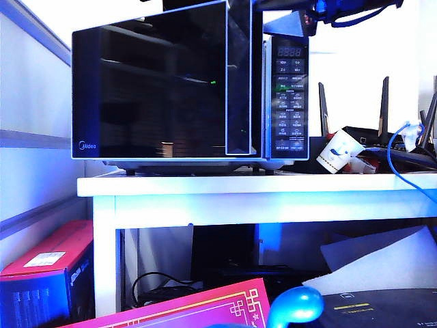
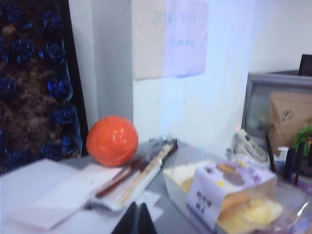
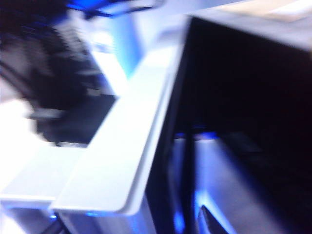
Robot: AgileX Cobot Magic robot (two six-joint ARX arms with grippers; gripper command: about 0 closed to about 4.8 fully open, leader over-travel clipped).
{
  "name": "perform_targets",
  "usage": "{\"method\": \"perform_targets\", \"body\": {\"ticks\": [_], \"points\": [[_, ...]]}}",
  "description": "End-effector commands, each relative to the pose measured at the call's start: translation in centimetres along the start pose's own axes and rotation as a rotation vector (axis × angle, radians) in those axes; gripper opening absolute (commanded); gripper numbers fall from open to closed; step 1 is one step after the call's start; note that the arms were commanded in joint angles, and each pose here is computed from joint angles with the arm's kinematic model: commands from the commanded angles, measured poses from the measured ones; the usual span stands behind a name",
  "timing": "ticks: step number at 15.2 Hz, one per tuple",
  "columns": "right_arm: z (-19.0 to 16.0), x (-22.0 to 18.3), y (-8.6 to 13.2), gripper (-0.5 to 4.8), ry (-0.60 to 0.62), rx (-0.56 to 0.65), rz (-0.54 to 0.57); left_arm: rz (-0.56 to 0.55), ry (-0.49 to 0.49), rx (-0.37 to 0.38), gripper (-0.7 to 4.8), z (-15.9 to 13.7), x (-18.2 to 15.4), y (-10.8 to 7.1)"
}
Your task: Open the microwave door, place the box of snacks from the top of the microwave inside, then close the microwave door.
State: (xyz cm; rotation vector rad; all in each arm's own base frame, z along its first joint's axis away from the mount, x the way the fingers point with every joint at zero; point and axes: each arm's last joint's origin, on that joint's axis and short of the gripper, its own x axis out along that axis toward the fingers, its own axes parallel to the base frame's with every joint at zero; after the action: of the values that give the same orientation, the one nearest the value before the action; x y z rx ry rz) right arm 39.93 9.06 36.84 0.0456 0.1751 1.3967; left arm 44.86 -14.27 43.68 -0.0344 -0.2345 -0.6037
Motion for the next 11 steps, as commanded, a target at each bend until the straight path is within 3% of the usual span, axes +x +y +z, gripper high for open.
{"method": "perform_targets", "body": {"ticks": [1, 5, 11], "points": [[2.3, 0.0, 1.6, 3.31, -0.048, -0.023, 0.171, -0.006, -0.005, 0.003, -0.06, 0.4, -0.1, -0.1], [3.3, -0.2, 2.1, 3.23, -0.042, 0.04, 0.326, -0.005, -0.003, 0.002, -0.06, 0.4, -0.1, -0.1], [3.7, -0.2, 2.2, 3.01, -0.034, 0.076, 0.34, -0.005, 0.02, -0.005, -0.06, 0.1, -0.1, -0.1]]}}
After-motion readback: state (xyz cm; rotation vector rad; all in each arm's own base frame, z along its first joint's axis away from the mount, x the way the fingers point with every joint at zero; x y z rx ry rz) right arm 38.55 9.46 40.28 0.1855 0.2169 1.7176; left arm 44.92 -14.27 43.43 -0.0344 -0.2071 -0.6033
